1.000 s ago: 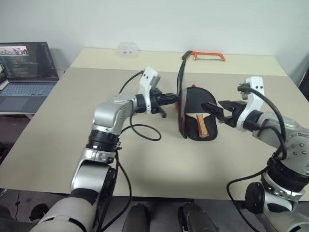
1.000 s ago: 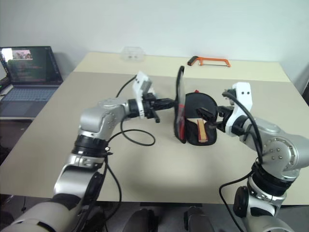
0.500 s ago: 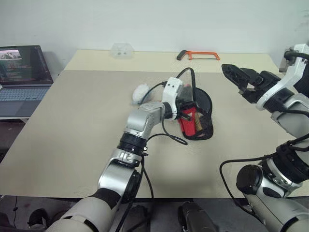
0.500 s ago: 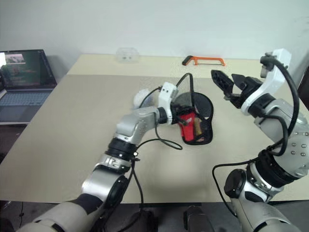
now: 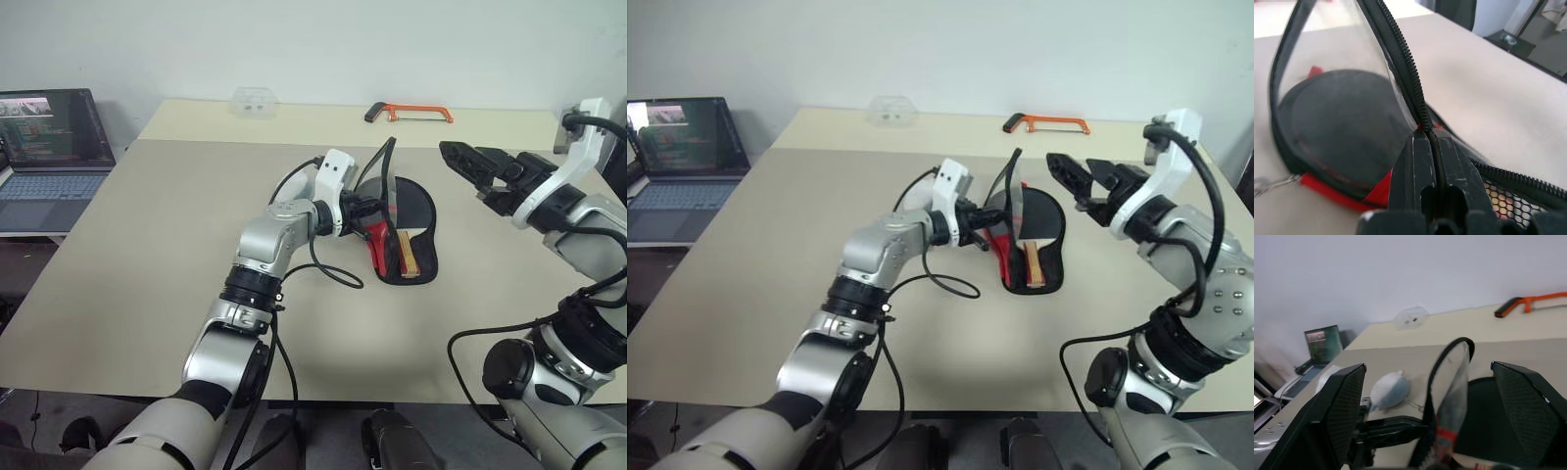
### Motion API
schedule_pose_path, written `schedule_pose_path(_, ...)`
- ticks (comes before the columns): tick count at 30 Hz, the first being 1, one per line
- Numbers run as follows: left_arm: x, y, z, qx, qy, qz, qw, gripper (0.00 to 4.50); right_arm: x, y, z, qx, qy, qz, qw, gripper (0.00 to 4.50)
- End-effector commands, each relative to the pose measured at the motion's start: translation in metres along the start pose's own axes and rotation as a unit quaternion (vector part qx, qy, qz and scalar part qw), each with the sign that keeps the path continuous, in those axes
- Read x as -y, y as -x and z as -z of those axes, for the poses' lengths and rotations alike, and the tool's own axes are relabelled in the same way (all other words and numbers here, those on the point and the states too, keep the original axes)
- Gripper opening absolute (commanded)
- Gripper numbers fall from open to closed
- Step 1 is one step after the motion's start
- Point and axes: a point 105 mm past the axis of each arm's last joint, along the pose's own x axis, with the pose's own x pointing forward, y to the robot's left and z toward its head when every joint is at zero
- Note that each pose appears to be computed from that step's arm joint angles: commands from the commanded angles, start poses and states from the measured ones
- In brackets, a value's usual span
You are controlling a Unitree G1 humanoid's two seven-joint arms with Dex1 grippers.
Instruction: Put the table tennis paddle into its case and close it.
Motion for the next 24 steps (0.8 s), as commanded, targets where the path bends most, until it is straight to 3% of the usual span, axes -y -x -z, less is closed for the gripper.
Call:
schedule_pose_path(1, 0.018, -0.007, -0.024, 0.048, -0.005, 0.011, 0.999, 0.05, -0.008, 0.006, -0.017, 0.033, 0.026, -0.021, 0.999, 4.5)
schedule_pose_path(5, 0.03, -0.018, -0.046, 0.08, -0.008, 0.024, 0.997, 0.05, -0.004, 0.006, -0.014, 0.028, 0.028, -0.011, 0.999, 4.5)
schedule_pose_path(10, 0.024, -0.026, -0.063, 0.092, -0.022, 0.006, 0.995, 0.05, -0.003, 0.005, -0.011, 0.024, 0.028, -0.008, 0.999, 4.5)
schedule_pose_path(16, 0.014, -0.033, -0.053, 0.054, -0.034, -0.017, 0.998, 0.05, 0.0, 0.003, -0.008, 0.019, 0.029, -0.002, 0.999, 4.5)
schedule_pose_path(19, 0.02, -0.032, -0.04, 0.031, -0.017, 0.012, 0.999, 0.61, 0.0, 0.002, -0.007, 0.017, 0.029, -0.002, 0.999, 4.5)
schedule_pose_path(24, 0.016, -0.027, -0.023, 0.001, -0.038, -0.001, 0.999, 2.34, 0.001, 0.001, -0.004, 0.013, 0.029, -0.001, 0.999, 4.5)
